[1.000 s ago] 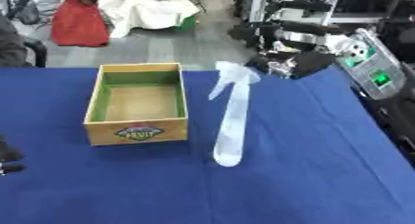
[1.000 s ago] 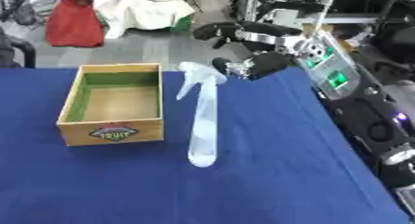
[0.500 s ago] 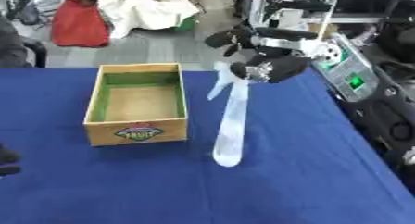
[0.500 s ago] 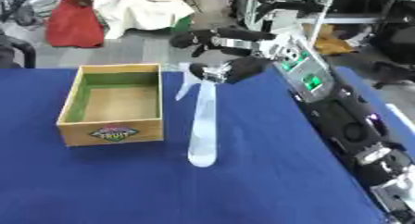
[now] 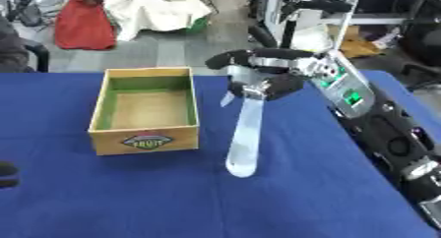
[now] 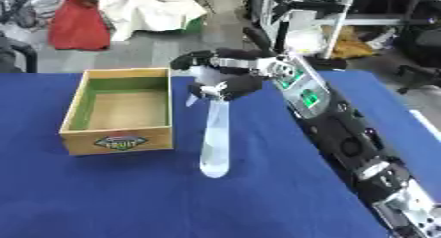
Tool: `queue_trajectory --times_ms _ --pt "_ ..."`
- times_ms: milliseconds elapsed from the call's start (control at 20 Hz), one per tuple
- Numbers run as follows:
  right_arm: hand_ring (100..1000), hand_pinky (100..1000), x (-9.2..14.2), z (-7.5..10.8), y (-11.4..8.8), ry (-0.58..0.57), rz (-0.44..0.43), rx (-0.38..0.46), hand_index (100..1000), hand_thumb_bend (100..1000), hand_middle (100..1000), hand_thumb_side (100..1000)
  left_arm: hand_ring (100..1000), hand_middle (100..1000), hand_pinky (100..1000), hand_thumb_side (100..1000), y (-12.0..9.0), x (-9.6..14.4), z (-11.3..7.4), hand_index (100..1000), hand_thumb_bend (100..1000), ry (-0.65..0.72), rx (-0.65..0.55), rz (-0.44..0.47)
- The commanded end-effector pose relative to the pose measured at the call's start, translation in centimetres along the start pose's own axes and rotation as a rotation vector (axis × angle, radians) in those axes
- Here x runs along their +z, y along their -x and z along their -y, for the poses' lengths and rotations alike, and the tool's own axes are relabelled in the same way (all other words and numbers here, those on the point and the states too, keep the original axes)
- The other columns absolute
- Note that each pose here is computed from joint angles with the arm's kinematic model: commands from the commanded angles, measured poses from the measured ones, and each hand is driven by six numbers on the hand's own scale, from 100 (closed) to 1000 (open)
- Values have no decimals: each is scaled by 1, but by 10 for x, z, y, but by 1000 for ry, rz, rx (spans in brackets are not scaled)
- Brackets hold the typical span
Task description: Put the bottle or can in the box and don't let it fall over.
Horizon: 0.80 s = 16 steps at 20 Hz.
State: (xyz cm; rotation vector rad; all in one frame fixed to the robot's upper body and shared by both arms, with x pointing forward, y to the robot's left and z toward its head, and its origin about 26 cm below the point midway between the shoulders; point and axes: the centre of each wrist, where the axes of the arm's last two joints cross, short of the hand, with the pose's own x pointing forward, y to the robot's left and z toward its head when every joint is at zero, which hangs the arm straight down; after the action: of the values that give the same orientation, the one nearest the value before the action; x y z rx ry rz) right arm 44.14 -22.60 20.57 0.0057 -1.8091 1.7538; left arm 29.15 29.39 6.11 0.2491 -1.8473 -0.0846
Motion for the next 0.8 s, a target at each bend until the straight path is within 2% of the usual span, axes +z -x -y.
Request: queue_trajectory --times_ms 50,300,400,450,550,600,650,700,800 --pt "1000 825 5 8 1 -134 78 131 1000 100 1000 719 647 566 612 724 -7 -4 -1 837 498 6 -5 27" --pt "1000 775 3 5 2 -159 79 141 1000 100 1000 560 647 566 612 724 -7 -4 -1 837 499 5 -5 27" --pt "1000 753 3 4 2 -164 79 144 1000 100 1000 555 647 566 612 724 -7 -4 -1 837 499 4 -5 28" --pt "1000 725 3 4 3 -166 79 144 1000 100 1000 492 647 566 613 724 -7 -4 -1 837 499 4 -5 28" --pt "1000 710 3 3 3 -171 78 148 991 100 1000 443 647 566 613 724 -7 -4 -2 837 498 4 -5 27" --pt "1000 658 3 3 3 -173 77 151 942 100 1000 297 647 566 613 724 -7 -4 -2 837 498 4 -5 27" --pt "1000 641 3 2 4 -176 76 154 925 100 1000 245 647 566 613 724 -7 -4 -2 837 498 4 -4 28" --pt "968 604 4 2 4 -179 75 158 878 100 965 198 647 566 613 724 -7 -5 -2 837 498 4 -4 28" --pt "924 561 4 1 4 -183 74 165 810 100 908 199 648 565 613 724 -7 -5 -2 837 498 3 -4 29"
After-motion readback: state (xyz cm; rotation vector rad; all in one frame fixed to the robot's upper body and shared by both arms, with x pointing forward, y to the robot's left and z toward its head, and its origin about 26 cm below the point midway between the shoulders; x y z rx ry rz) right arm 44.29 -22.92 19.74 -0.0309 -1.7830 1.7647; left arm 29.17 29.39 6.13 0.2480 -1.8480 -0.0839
